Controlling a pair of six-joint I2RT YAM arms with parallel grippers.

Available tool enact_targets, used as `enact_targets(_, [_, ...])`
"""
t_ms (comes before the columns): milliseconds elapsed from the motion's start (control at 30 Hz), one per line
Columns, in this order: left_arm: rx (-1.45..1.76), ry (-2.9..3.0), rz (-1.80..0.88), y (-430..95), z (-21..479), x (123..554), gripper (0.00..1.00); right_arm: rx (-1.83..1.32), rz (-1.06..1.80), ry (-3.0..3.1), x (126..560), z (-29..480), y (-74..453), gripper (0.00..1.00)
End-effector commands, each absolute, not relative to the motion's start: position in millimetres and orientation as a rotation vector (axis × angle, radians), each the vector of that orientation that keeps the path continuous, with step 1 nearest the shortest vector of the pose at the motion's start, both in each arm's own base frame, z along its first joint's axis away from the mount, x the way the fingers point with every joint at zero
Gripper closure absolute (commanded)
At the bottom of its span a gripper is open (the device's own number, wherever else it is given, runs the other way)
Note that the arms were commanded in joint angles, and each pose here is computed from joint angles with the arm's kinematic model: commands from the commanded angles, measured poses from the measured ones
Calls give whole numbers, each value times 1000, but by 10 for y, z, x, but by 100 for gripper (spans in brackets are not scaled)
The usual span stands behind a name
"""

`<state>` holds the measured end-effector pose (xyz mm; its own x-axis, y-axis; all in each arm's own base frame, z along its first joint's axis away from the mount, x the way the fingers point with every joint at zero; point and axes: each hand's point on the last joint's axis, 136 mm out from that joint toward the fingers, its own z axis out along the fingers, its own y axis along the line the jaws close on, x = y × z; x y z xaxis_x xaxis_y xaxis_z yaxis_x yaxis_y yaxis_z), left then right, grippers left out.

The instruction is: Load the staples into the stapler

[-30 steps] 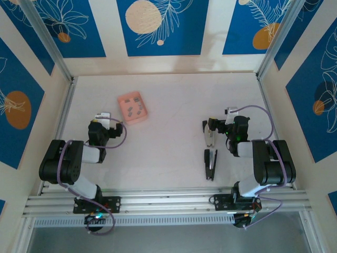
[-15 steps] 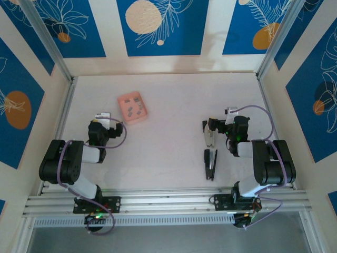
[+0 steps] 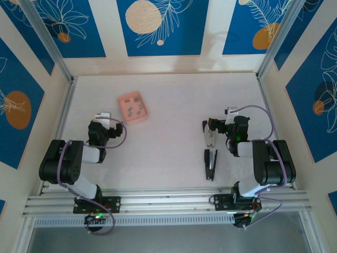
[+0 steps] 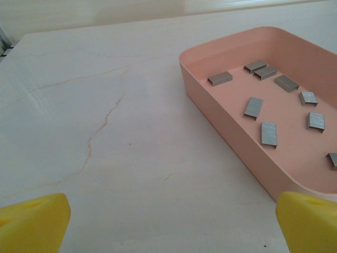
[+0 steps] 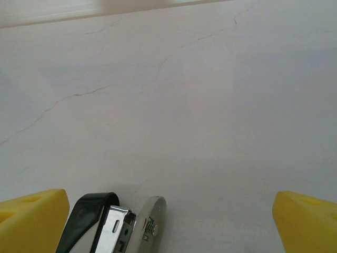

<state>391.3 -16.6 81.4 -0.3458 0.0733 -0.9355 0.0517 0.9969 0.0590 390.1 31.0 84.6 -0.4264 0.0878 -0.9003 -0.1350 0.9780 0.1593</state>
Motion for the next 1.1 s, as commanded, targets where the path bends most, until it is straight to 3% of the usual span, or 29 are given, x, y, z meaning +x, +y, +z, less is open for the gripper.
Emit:
enact_targets(0, [87, 1901, 2, -179, 913, 3952, 0, -62, 247, 1962, 3960, 937, 331, 1])
enact_targets(633, [154, 1857, -49, -298, 1003, 3899, 1, -48, 246, 1960, 3961, 975, 309, 1])
enact_targets(833, [157, 1874, -65, -334, 1419, 3772, 10, -14, 284, 2022, 3908, 1330, 314, 1])
enact_targets(1067, [124, 1953, -316, -679, 2056, 3621, 26, 155, 402, 2349, 3508, 1575, 443, 1])
